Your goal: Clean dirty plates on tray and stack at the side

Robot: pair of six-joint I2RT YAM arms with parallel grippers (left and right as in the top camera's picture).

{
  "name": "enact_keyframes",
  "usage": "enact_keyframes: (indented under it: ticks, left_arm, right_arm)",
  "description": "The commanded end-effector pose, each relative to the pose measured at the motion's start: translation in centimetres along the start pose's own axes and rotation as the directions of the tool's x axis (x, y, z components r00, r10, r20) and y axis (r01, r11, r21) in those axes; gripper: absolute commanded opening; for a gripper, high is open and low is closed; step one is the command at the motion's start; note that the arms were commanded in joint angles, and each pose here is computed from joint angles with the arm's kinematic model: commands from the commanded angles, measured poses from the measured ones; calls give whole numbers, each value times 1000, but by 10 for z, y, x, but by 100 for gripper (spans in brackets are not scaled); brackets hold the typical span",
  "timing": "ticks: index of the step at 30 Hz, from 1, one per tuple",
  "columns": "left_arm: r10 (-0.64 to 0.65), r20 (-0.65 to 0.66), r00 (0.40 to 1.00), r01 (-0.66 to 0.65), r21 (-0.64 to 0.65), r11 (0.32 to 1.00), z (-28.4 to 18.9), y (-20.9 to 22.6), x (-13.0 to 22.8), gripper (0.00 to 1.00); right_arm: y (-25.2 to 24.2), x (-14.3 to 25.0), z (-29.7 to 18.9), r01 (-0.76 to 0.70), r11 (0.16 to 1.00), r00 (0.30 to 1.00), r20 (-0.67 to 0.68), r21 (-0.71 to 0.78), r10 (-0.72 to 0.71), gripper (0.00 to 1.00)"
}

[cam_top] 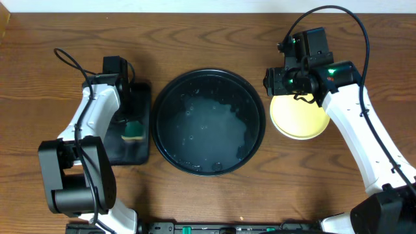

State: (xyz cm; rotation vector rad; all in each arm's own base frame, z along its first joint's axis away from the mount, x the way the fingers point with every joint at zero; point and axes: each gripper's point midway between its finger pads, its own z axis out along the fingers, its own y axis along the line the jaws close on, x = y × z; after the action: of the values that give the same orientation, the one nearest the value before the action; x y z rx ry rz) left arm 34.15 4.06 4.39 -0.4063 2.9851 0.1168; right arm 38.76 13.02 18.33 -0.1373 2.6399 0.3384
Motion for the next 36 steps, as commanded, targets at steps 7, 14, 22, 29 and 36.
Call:
enact_keyframes:
  ticks: [7,14,22,29,36]
  left_arm:
    - [-18,195,981,11,34,999,-92,1,-47,64]
    - [-70,520,851,17,106,994,-225,8,-67,75]
    - [-108,685,721,8,148,989,-303,21,-35,76]
    - [-122,734,668,2,162,987,-328,26,-20,76]
    - [-122,733,669,3,162,987,-328,26,-21,76]
  right_arm:
    - [6,-35,-29,86,996,991,99,20,-88,75]
    - [0,-96,-116,58,985,942,317,160,-107,99]
    - [24,-135,-289,32,992,704,702,126,-112,99]
    - [35,-101,-414,45,996,457,885,76,-88,99]
    - [33,-38,-478,61,997,360,930,52,-70,99]
